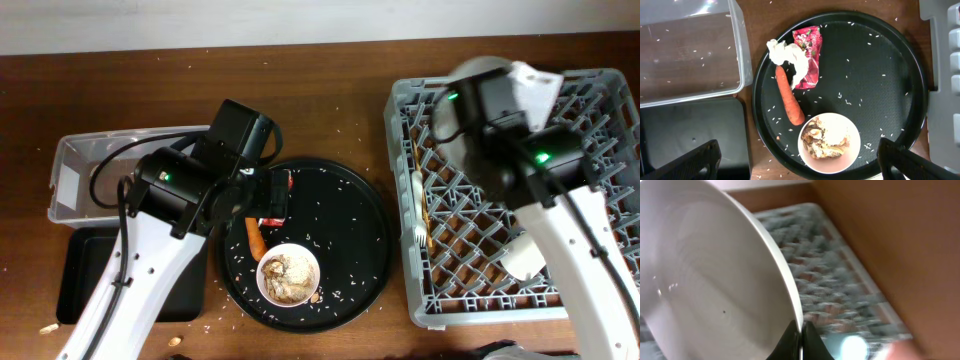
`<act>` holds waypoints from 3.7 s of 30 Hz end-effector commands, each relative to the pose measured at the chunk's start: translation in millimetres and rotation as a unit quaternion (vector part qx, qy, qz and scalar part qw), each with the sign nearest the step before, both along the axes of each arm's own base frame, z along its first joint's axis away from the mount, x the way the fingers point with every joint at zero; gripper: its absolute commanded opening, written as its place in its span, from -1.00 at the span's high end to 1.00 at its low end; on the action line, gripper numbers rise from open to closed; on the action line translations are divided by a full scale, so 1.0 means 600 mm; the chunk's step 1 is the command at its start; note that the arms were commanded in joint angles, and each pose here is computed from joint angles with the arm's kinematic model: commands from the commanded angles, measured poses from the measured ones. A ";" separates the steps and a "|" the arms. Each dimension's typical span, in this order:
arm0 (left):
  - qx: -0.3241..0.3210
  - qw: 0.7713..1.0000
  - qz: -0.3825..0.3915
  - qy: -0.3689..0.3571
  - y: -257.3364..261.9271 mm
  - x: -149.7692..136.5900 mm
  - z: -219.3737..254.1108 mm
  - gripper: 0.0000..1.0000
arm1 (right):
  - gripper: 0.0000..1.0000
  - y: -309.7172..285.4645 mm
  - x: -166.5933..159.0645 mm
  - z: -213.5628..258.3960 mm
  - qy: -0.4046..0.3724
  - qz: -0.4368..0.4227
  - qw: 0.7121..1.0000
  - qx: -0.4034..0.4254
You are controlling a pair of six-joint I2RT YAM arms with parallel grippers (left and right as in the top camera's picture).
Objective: Sort waste into correct bins and load items into the dishwasher rack
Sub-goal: 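Grasp the white plate with the right gripper and stand it in the rack, then grasp the pink bowl with the left gripper and tip food onto the black tray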
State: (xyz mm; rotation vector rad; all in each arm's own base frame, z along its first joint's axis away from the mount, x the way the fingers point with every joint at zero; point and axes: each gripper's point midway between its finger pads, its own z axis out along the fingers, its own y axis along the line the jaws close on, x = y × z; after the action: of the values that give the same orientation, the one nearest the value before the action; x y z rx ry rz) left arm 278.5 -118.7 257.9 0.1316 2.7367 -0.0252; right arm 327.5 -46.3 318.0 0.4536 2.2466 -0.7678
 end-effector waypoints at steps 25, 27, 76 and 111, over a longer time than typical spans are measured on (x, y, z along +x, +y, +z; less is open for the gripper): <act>-0.042 0.999 -0.008 -0.008 -0.021 -0.001 0.015 -0.98 | -0.51 0.080 -0.111 0.081 -0.064 0.209 0.954 0.206; -0.053 0.998 -0.012 -0.009 -0.028 0.001 0.017 -0.98 | -0.73 0.096 -0.167 0.110 -0.100 0.245 0.936 0.231; 0.100 0.957 -0.258 0.083 -0.189 -0.160 -0.350 0.99 | -0.97 0.095 -0.310 0.166 -0.200 0.292 0.905 0.237; -0.196 0.963 0.182 0.042 0.186 -0.026 -0.170 1.00 | -0.97 0.095 -0.310 0.167 -0.202 0.293 0.904 0.237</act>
State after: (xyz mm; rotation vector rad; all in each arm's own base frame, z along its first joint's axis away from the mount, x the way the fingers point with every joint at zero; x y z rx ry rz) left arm 265.9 -15.0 160.8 -0.5218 2.7855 -0.2415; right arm 141.3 9.7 416.4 0.1114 1.9941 0.1693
